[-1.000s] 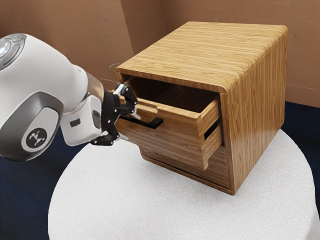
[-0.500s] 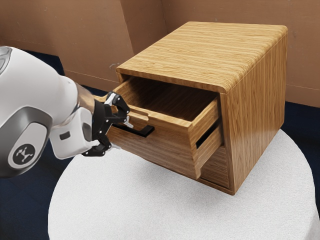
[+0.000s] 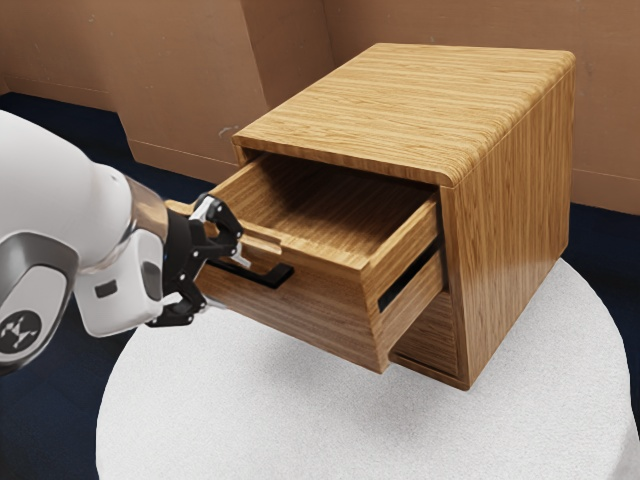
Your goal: Pull the drawer handle with one arm to open the drawer
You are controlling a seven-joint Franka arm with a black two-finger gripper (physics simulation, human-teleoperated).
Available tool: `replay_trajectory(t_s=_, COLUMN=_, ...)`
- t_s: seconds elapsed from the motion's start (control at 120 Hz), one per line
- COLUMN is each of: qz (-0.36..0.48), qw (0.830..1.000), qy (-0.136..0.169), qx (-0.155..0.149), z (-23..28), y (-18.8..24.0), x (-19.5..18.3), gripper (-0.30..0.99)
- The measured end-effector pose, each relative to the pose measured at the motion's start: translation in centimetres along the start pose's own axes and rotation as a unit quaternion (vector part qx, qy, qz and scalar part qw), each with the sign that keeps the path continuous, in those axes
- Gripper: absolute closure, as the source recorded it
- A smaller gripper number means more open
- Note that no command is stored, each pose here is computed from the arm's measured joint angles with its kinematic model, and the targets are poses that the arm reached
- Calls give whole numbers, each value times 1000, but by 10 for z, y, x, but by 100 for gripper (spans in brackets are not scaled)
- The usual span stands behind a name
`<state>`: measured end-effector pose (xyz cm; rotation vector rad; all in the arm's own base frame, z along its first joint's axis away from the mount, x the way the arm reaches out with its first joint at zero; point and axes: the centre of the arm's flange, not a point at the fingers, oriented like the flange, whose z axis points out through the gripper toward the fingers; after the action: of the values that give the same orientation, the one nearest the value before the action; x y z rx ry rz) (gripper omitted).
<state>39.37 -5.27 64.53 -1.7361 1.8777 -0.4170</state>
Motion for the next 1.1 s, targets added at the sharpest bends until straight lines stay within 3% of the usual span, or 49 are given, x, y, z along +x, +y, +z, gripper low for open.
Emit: replay_trajectory(t_s=1.1, qz=-4, qw=1000, qy=-8, qx=7, z=-16, y=10, x=1, gripper=32)
